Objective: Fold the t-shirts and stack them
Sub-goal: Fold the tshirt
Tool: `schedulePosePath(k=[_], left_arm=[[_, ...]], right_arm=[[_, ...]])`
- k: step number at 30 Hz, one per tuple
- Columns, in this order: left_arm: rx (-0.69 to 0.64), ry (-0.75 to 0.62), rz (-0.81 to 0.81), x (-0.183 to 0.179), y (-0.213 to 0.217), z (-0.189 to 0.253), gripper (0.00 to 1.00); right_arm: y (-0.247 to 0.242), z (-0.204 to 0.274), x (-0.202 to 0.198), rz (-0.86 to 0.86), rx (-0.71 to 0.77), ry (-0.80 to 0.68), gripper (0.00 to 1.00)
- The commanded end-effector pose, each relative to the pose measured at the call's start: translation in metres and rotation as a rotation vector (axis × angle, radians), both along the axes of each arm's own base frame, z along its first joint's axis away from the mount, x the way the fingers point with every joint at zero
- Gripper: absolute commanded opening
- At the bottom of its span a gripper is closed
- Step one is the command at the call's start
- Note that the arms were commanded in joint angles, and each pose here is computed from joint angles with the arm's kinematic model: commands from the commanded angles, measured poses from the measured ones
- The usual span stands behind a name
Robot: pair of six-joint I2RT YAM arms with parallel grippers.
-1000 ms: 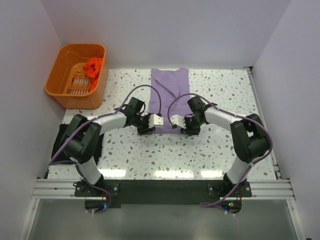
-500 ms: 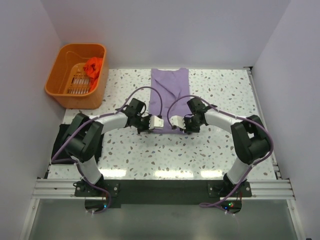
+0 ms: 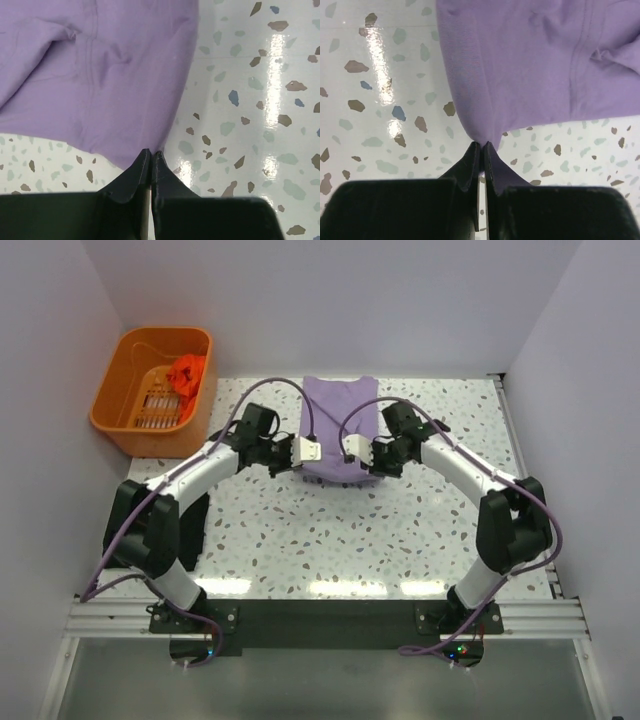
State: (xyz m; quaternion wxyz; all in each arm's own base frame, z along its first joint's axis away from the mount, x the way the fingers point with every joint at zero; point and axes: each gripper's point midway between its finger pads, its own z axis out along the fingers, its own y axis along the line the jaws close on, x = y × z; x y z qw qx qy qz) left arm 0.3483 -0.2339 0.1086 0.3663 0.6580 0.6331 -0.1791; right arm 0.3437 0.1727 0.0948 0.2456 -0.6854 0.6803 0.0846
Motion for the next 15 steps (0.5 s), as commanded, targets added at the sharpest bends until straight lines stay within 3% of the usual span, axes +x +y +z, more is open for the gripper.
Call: schedulePosePath(k=[1, 5, 9, 13, 15], left_arm=[[-0.030, 0.006, -0.049, -0.017, -0.001, 0.026, 0.00], [0.004, 0.069, -0.114, -0.051, 0.003, 0.017, 0.00], [0.004, 0.146, -0.160, -0.104, 0.008, 0.007, 0.00], [-0.032, 0.268, -0.242, -0.176, 0.011, 0.027, 0.00], [-0.066, 0.325, -0.252, -0.199, 0.013, 0.042, 0.00]], right_arm=[[0.004, 0.033, -0.013, -0.021, 0.059, 0.004, 0.00], [-0.001, 0.038, -0.043, -0.002, 0.053, 0.055, 0.00], [-0.004, 0.033, -0.106, 0.060, 0.042, 0.129, 0.00], [-0.008, 0.047, -0.183, 0.111, 0.052, 0.231, 0.00], [-0.008, 0.062, -0.202, 0.110, 0.090, 0.243, 0.00]])
